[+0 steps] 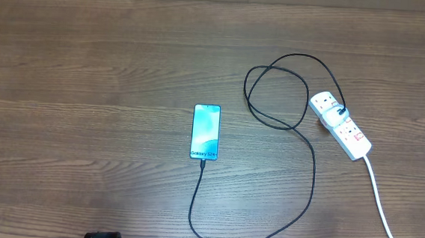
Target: Plug charger to phone and switch on socket
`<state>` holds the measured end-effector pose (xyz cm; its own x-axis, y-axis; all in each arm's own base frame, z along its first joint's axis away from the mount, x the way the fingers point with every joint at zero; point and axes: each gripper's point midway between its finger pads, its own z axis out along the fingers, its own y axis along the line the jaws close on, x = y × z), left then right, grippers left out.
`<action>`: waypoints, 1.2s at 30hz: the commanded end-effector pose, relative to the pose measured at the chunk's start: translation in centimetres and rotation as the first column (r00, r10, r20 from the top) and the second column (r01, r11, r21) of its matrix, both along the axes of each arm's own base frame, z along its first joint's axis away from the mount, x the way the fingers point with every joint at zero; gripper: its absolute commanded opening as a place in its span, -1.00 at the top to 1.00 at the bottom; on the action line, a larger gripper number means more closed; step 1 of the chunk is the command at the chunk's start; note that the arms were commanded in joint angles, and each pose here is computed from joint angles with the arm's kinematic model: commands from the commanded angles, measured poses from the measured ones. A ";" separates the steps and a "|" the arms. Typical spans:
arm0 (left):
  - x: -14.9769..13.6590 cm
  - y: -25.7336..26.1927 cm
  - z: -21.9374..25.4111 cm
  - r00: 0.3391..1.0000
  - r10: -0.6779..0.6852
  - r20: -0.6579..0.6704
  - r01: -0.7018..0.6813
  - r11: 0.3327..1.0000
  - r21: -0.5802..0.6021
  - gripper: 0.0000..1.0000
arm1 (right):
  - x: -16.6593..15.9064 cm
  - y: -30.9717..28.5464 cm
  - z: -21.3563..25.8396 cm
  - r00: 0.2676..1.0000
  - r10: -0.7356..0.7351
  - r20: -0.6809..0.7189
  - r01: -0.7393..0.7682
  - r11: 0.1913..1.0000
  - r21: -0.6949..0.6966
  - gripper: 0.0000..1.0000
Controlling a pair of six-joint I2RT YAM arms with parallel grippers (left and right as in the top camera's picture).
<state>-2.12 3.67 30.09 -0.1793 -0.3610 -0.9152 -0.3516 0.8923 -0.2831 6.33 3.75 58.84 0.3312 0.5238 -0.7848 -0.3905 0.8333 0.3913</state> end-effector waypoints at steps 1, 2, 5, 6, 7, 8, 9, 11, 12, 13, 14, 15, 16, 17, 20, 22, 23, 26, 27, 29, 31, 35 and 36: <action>-0.4 0.2 -0.1 0.999 0.033 0.022 -0.033 0.999 -0.015 -0.99 | -2.4 -0.1 0.1 0.998 -0.022 0.052 0.022 1.000 -0.008 0.59; -0.4 0.2 -0.1 0.999 0.034 0.023 -0.034 0.999 -0.015 -0.99 | -2.8 -0.1 0.0 0.998 -0.022 0.062 0.022 1.000 -0.009 0.59; -0.4 0.2 -0.1 0.999 0.043 0.023 -0.042 0.999 -0.015 -0.99 | -4.8 0.0 -0.3 0.993 -0.023 0.113 0.024 1.000 -0.011 0.59; -0.4 0.2 -0.1 0.999 0.043 0.023 -0.043 0.999 -0.015 -0.99 | -5.4 0.0 -0.3 0.991 -0.026 0.128 0.027 1.000 -0.009 0.59; -0.4 0.2 -0.1 0.999 0.043 0.022 -0.043 0.999 -0.015 -0.99 | -6.0 0.0 -0.5 0.989 -0.028 0.143 0.030 1.000 -0.008 0.58; -0.4 0.2 -0.1 0.999 0.043 0.022 -0.042 0.999 -0.015 -0.99 | -6.8 0.0 -0.5 0.986 -0.031 0.161 0.032 0.999 -0.007 0.58; -0.4 0.2 -0.1 0.999 0.043 0.022 -0.042 0.999 -0.015 -0.99 | -7.4 0.1 -0.6 0.984 -0.033 0.175 0.034 0.999 -0.006 0.58; -0.4 0.2 -0.1 0.999 0.043 0.022 -0.042 0.999 -0.015 -0.99 | -8.9 0.0 -0.7 0.977 -0.046 0.207 0.048 0.999 -0.006 0.58; -0.4 0.2 -0.1 0.999 0.043 0.022 -0.042 0.999 -0.015 -0.99 | -9.8 0.0 -0.8 0.972 -0.057 0.230 0.064 0.998 -0.020 0.58; -0.4 0.2 -0.1 0.999 0.043 0.022 -0.042 0.999 -0.015 -0.99 | -10.5 0.0 -0.9 0.967 -0.065 0.248 0.075 0.997 -0.029 0.59; -0.4 0.2 -0.1 0.999 0.043 0.022 -0.042 0.999 -0.015 -0.99 | -11.3 0.0 -1.0 0.961 -0.073 0.266 0.084 0.996 -0.030 0.59; -0.4 0.2 -0.1 0.999 0.043 0.022 -0.042 0.999 -0.015 -0.99 | -12.1 -0.1 -1.1 0.956 -0.079 0.283 0.090 0.996 -0.026 0.59; -0.4 0.2 -0.1 0.999 0.043 0.022 -0.042 0.999 -0.015 -0.99 | -12.7 -0.1 -1.2 0.952 -0.084 0.296 0.095 0.995 -0.024 0.59; -0.4 0.2 -0.1 0.999 0.043 0.022 -0.042 0.999 -0.015 -0.99 | -13.4 0.0 -1.3 0.947 -0.083 0.309 0.095 0.995 -0.024 0.59; -0.4 0.2 -0.1 0.999 0.043 0.022 -0.042 0.999 -0.015 -0.99 | -14.9 -0.2 -1.8 0.939 -0.075 0.336 0.086 0.996 -0.018 0.59; -0.4 0.2 -0.1 0.999 0.043 0.022 -0.042 0.999 -0.015 -0.99 | -15.8 -0.3 -2.0 0.932 -0.063 0.356 0.080 0.996 -0.032 0.59; -0.4 0.2 -0.1 0.999 0.043 0.022 -0.042 0.999 -0.015 -0.99 | -16.2 -0.4 -2.1 0.930 -0.058 0.364 0.075 0.997 -0.034 0.59; -0.4 0.2 -0.1 0.999 0.043 0.022 -0.042 0.999 -0.015 -0.99 | -17.2 -0.9 -2.5 0.921 -0.060 0.384 0.072 0.997 -0.017 0.59; -0.5 0.2 -0.1 0.999 0.043 0.022 -0.042 0.999 -0.015 -0.99 | -17.6 -1.1 -2.6 0.917 -0.066 0.393 0.075 0.997 -0.007 0.59; -0.5 0.2 -0.1 0.999 0.043 0.022 -0.042 0.999 -0.015 -0.99 | -18.2 -1.4 -2.9 0.912 -0.075 0.404 0.081 0.997 0.003 0.59; -0.5 0.2 -0.1 0.999 0.043 0.022 -0.042 0.999 -0.015 -0.99 | -18.7 -1.4 -2.7 0.908 -0.075 0.413 0.081 0.997 0.004 0.56; -0.5 0.2 -0.1 0.999 0.043 0.022 -0.042 0.999 -0.015 -0.99 | -18.9 -1.3 -2.7 0.906 -0.075 0.416 0.081 0.997 0.005 0.35; -0.5 0.1 -0.2 0.999 0.043 0.020 -0.043 0.999 -0.015 -0.99 | -18.9 -1.4 -2.7 0.906 -0.079 0.416 0.083 0.996 0.008 0.18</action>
<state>-2.22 3.63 30.07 -0.1710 -0.3643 -0.9155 -0.3667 0.8859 -0.2840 -12.22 2.72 56.32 0.6612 0.4731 -0.5822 -0.4540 0.8702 0.1916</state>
